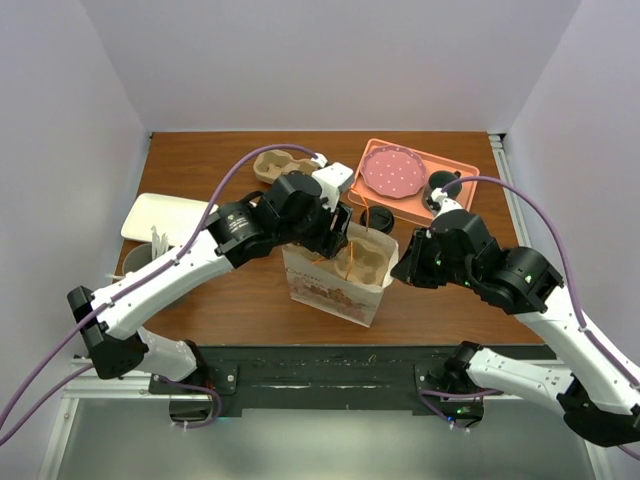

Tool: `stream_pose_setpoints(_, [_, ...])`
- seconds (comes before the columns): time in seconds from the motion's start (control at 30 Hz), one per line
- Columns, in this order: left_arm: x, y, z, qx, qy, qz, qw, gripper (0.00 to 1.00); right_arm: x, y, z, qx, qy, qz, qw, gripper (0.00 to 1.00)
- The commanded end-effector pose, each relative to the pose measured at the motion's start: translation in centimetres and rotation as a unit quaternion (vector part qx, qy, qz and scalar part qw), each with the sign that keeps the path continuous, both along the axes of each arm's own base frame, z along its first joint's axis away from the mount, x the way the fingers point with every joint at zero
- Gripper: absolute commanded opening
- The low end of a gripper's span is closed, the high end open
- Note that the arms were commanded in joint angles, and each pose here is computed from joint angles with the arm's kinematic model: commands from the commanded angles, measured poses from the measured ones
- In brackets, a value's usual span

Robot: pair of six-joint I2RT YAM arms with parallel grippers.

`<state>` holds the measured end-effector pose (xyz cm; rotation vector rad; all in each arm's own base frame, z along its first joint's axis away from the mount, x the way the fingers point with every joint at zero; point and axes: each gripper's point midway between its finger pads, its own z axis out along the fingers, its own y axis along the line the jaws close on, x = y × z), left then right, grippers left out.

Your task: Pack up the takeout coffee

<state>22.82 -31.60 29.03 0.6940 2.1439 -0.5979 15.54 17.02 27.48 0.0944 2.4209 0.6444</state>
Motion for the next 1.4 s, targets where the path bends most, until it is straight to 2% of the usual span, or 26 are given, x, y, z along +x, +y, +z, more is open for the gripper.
stream_pose_setpoints(0.0, [0.1,-0.1,-0.6,0.008,-0.006,-0.003,1.0,0.65,0.5,-0.4,0.5,0.004,-0.023,-0.014,1.0,0.08])
stream_pose_setpoints(0.2, [0.1,-0.1,-1.0,0.011,-0.001,0.0,1.0,0.65,0.8,0.3,1.1,0.018,-0.031,-0.004,0.999,0.02])
stream_pose_setpoints(0.3, [-0.1,-0.6,0.2,-0.009,-0.002,-0.005,1.0,0.64,1.0,0.7,1.8,0.032,-0.041,-0.003,0.999,0.02])
stream_pose_setpoints(0.43, [-0.2,-1.2,4.4,-0.057,-0.013,-0.006,0.998,0.65,1.4,0.6,2.5,0.037,-0.051,-0.011,0.998,0.03])
stream_pose_setpoints(0.53, [-0.3,-0.6,6.5,-0.074,-0.019,0.008,0.997,0.64,1.6,0.8,2.8,0.039,-0.056,-0.012,0.998,0.03])
stream_pose_setpoints(0.67, [-0.3,1.7,6.3,-0.056,-0.011,0.061,0.997,0.62,1.7,1.0,2.6,0.037,-0.055,-0.008,0.998,0.06])
stream_pose_setpoints(0.77, [-0.6,4.1,5.6,-0.031,0.001,0.103,0.994,0.61,1.8,0.9,3.0,0.038,-0.061,-0.01,0.997,0.09])
stream_pose_setpoints(0.87, [-1.3,6.5,5.1,-0.01,0.015,0.14,0.99,0.61,2.1,0.8,3.5,0.037,-0.068,-0.014,0.997,0.16])
stream_pose_setpoints(0.9, [-1.6,7.0,5.1,-0.009,0.017,0.144,0.989,0.61,2.4,0.8,3.4,0.032,-0.068,-0.017,0.997,0.24])
stream_pose_setpoints(1.07, [-2.3,8.6,4.2,-0.003,0.024,0.16,0.987,0.63,3.0,0.8,3.6,0.014,-0.064,-0.026,0.998,0.41])
stream_pose_setpoints(1.17, [-2.2,9.0,3.2,0.01,0.026,0.17,0.985,0.63,3.6,0.3,3.7,-0.009,-0.066,-0.038,0.997,0.42])
stream_pose_setpoints(1.37, [-1.2,9.5,-0.2,0.077,0.033,0.196,0.977,0.61,4.3,-0.4,2.8,-0.061,-0.055,-0.046,0.995,0.43])
